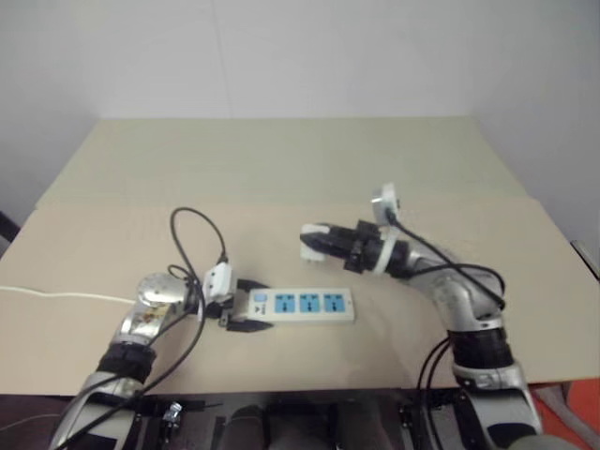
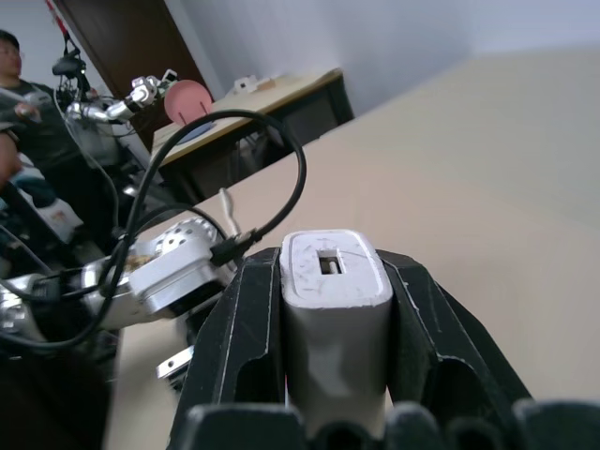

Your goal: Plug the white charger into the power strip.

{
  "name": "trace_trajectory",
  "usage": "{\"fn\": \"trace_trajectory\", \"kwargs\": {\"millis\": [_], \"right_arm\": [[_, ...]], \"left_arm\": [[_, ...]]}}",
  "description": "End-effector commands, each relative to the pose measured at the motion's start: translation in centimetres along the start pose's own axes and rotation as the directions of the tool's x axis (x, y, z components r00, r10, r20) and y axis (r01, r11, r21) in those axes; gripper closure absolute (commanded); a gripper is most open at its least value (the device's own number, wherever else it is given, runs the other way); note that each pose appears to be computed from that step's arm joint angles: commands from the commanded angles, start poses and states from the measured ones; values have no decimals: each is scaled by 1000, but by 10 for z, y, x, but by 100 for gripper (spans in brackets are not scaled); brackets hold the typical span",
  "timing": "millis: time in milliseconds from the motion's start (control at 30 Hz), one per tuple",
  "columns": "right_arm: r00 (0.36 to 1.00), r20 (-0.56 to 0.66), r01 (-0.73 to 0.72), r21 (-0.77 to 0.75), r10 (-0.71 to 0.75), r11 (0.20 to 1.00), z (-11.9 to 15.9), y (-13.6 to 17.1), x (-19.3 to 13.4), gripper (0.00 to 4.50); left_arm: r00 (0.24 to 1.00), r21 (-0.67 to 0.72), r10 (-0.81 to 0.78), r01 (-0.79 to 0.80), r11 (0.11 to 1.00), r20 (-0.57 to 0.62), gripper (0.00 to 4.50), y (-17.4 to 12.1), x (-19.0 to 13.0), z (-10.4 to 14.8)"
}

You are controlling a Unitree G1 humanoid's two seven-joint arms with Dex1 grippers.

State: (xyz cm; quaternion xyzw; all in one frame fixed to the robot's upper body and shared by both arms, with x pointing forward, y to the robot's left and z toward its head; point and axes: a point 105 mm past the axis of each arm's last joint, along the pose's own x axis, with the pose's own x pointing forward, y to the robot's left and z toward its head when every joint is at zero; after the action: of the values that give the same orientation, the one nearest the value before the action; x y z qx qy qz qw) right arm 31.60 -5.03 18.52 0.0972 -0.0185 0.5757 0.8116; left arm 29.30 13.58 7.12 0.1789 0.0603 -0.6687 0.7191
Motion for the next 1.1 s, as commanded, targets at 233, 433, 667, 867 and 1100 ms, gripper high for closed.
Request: {"fn": "trace_trajectory", "kwargs": {"millis": [233,433,667,867,1100], "right_arm": [[986,22,-159,-137,164,978,-16,22,7,336],[974,28,-220,-145,226,965,-30,30,21,336],[963,-4,-267,-138,269,954,-46,34,25,336],[961,-35,-275,-120,273,954,-54,33,26,336],[966,-50,-257,-136,253,957,-57,28,24,336]], "left_arm": [[999,-8,-11,10,1000,-35,121,-1,-1,-3],[999,-10,-24,24,1000,-30,121,-4,1,-2],[999,-10,-29,28,1000,-27,121,-6,3,-1],[999,-13,-38,38,999,-31,121,-7,4,-2],[999,-13,-41,41,999,-31,121,-8,5,-1]]}}
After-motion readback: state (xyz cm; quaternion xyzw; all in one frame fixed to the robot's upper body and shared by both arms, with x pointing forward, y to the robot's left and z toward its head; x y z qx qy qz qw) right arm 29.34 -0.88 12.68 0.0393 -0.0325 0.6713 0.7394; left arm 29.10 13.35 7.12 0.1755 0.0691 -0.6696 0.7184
